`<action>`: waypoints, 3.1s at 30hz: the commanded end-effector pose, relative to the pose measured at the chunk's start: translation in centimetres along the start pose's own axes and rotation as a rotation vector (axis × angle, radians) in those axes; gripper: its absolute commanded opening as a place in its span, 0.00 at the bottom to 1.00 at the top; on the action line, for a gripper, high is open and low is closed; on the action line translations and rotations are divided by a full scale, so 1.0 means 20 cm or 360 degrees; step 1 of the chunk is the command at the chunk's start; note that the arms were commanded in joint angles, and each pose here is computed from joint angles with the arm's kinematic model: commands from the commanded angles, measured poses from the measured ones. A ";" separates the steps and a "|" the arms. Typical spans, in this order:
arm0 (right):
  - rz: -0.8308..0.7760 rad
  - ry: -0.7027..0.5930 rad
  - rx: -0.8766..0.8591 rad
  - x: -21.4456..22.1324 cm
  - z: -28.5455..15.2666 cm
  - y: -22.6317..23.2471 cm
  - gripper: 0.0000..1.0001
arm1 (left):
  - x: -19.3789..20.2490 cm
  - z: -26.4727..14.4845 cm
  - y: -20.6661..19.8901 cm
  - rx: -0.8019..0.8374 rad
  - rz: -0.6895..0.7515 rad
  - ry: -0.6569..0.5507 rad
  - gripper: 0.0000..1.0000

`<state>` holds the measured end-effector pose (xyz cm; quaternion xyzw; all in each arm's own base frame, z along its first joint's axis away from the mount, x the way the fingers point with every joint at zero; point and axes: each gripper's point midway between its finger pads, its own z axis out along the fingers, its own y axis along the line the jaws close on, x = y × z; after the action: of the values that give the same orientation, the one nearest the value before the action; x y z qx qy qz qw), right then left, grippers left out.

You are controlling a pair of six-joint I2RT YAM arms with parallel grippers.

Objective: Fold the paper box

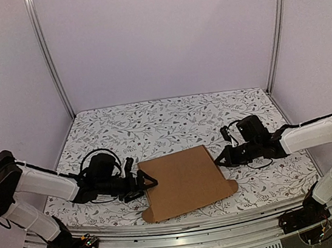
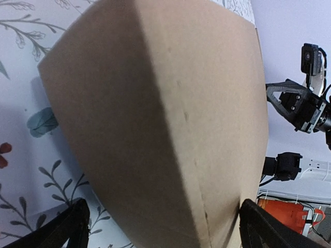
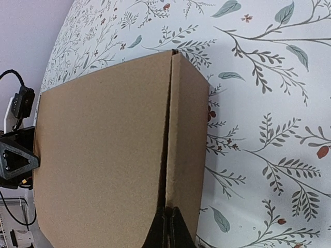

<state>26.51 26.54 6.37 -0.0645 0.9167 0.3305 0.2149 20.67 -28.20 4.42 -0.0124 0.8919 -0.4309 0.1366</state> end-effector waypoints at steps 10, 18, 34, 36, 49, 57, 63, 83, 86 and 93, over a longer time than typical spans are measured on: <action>0.0139 0.0200 0.0306 0.29 -0.06 -0.30 0.00 | -0.06 0.02 -0.10 0.0228 -0.0088 -0.0059 0.99; 0.0146 0.0192 0.0302 0.30 -0.07 -0.31 0.00 | -0.07 0.03 -0.16 0.0375 -0.0121 -0.0071 0.95; 0.0150 0.0173 0.0286 0.30 -0.09 -0.30 0.00 | -0.09 -0.02 -0.27 0.0511 -0.0122 -0.0081 0.68; 0.0146 0.0163 0.0278 0.29 -0.09 -0.29 0.00 | -0.09 -0.02 -0.28 0.0522 -0.0123 -0.0075 0.63; 0.0029 0.0064 0.0202 0.18 -0.17 -0.18 0.12 | -0.13 -0.07 -0.35 0.0606 -0.0122 -0.0077 0.50; -0.0312 -0.0257 0.0078 -0.08 -0.50 0.08 0.39 | -0.18 -0.18 -0.37 0.0644 -0.0118 -0.0035 0.49; -0.0614 -0.0389 -0.0111 -0.16 -0.74 0.32 0.63 | -0.20 -0.29 -0.41 0.0739 -0.0100 0.0029 0.48; -0.2176 -0.0630 -0.0408 0.12 -1.21 0.84 0.99 | -0.11 -0.65 -0.72 0.1085 0.0258 0.0242 0.46; -0.2396 -0.0697 -0.0288 0.13 -1.21 0.85 0.99 | -0.10 -0.67 -0.74 0.1107 0.0293 0.0256 0.46; -0.2915 -0.0766 0.0147 0.12 -1.10 0.82 0.99 | -0.09 -0.67 -0.73 0.1104 0.0271 0.0285 0.44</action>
<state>10.10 25.49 31.83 -0.6452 0.4934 0.1556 0.5622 17.50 -27.08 22.89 0.1297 0.7078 -0.6897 0.0803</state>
